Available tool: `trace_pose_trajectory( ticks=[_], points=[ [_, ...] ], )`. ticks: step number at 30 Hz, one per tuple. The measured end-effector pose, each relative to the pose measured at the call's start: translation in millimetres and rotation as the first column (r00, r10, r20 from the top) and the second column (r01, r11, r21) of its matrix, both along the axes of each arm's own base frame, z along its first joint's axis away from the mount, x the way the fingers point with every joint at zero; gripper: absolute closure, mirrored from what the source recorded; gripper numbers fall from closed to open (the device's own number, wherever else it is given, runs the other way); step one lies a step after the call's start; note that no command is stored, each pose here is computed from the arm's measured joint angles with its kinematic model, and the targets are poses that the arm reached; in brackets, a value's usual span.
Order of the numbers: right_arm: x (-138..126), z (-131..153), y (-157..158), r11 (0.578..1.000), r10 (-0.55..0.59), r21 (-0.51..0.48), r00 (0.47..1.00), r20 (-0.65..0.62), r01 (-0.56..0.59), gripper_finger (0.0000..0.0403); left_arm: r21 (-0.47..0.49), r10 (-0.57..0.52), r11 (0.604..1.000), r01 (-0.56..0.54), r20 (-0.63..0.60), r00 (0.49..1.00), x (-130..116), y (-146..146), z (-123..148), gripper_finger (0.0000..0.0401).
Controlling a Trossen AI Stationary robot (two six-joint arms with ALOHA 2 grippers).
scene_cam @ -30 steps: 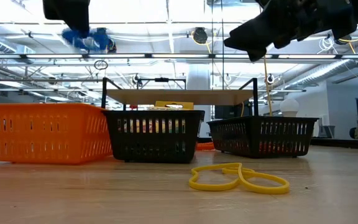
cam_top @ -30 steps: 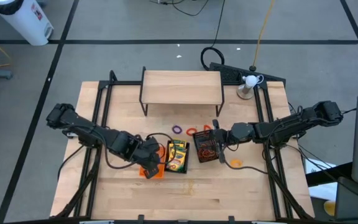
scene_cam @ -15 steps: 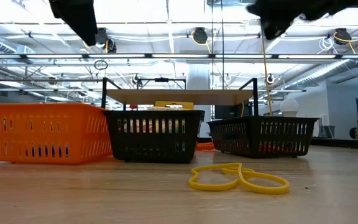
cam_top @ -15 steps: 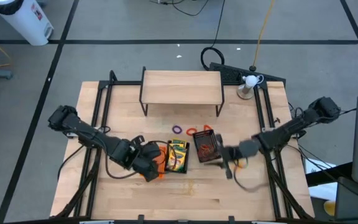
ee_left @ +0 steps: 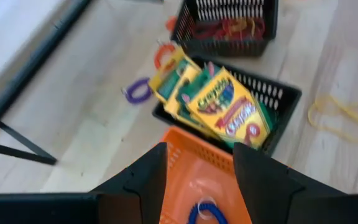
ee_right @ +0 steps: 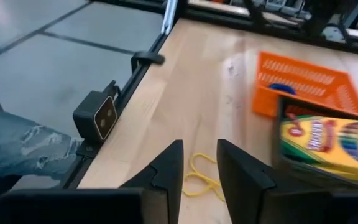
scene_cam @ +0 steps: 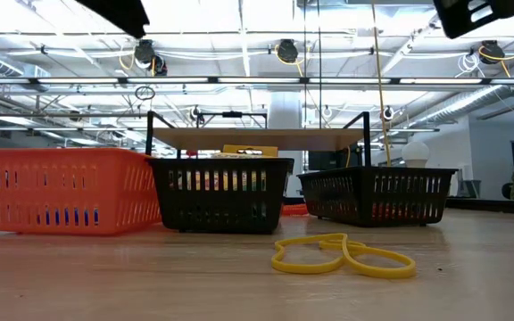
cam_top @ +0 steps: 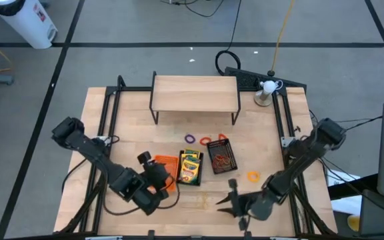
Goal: Pick & Place Office Desk Supplies
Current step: Put the yellow rubber band into the right black bin
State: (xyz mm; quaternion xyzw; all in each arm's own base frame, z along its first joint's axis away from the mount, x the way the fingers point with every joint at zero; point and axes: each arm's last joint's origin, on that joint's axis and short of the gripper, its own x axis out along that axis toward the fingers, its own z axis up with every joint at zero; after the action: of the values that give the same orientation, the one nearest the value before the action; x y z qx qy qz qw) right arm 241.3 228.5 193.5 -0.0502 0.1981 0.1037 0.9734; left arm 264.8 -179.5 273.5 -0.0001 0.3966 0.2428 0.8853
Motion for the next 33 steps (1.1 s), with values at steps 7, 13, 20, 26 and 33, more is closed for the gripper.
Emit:
trace_pose_trajectory(
  ticks=[7,13,20,26,33],
  points=[
    [22,-15,11,0.999,-0.021,-0.042,0.999,-0.046,0.019,0.0307,0.072,0.021,0.997,-0.032,0.138,0.99,-11,-14,4,0.0217],
    [33,-31,-2,0.999,-0.047,0.0,0.985,-0.165,0.048,0.0303,0.095,0.029,0.994,-0.045,0.161,0.986,-10,-13,4,0.0217],
    [38,-36,-11,0.993,-0.097,0.048,0.971,-0.219,0.11,0.0289,0.078,0.048,0.995,-0.062,0.164,0.985,-9,-11,4,0.0217],
    [36,-39,-14,0.989,-0.119,0.053,0.958,-0.261,0.138,0.028,0.073,0.049,0.995,-0.061,0.163,0.985,-9,-11,4,0.0217],
    [47,-48,-16,0.994,-0.024,0.096,0.961,-0.275,0.052,0.0277,0.073,0.049,0.995,-0.061,0.163,0.985,-9,-11,4,0.0217]
  ],
)
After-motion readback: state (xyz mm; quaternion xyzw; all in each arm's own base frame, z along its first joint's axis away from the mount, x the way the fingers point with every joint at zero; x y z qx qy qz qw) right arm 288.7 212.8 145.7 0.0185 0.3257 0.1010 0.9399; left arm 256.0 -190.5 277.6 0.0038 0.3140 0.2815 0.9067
